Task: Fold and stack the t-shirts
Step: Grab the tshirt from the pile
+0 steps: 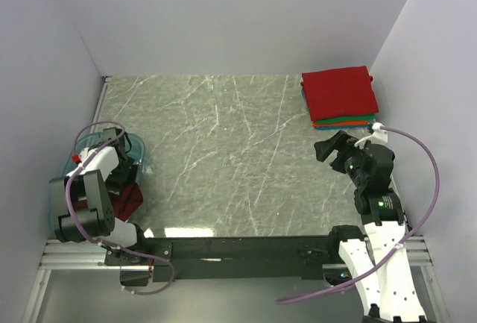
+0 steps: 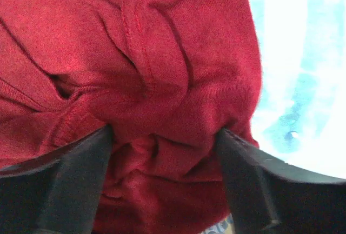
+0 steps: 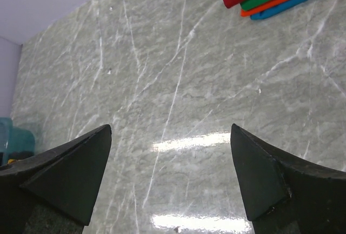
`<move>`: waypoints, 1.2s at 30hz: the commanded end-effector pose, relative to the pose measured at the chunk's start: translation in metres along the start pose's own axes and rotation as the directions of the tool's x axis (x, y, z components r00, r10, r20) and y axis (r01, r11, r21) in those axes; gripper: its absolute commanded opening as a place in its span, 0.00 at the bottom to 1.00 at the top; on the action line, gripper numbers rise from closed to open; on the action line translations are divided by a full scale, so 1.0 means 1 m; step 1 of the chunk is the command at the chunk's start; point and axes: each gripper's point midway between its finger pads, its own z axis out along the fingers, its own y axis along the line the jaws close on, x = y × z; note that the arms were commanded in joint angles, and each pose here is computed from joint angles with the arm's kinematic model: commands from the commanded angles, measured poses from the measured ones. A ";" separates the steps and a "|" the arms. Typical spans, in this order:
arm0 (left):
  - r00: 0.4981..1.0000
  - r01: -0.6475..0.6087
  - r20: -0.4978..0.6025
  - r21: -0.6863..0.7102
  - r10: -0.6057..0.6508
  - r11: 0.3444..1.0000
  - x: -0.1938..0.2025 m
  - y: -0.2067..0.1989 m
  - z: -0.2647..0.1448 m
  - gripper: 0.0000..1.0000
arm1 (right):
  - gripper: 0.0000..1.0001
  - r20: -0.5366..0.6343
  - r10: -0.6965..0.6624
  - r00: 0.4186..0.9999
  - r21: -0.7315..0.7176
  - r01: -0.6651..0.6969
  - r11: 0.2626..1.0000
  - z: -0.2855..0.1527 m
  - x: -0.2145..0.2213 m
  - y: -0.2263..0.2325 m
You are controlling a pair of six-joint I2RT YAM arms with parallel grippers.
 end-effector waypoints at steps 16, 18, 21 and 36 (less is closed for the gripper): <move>0.996 0.079 0.016 0.392 -0.093 0.916 -0.049 -0.041 -0.104 0.01 | 0.94 0.043 -0.024 0.999 -0.078 0.027 0.997 0.000 -0.008 0.013; 0.997 0.063 0.012 0.498 -0.080 0.865 -0.055 -0.051 -0.134 0.01 | 0.94 0.057 -0.024 0.998 -0.083 0.029 0.996 -0.002 -0.010 0.014; 0.998 0.029 0.023 0.679 -0.061 0.733 -0.070 -0.066 -0.196 0.01 | 0.94 0.080 -0.023 0.997 -0.086 0.030 0.996 -0.004 -0.012 0.015; 0.985 -0.164 0.167 0.985 -0.050 0.059 -0.111 -0.083 -0.430 0.01 | 0.93 0.107 -0.023 0.994 -0.093 0.033 0.995 -0.009 -0.015 0.016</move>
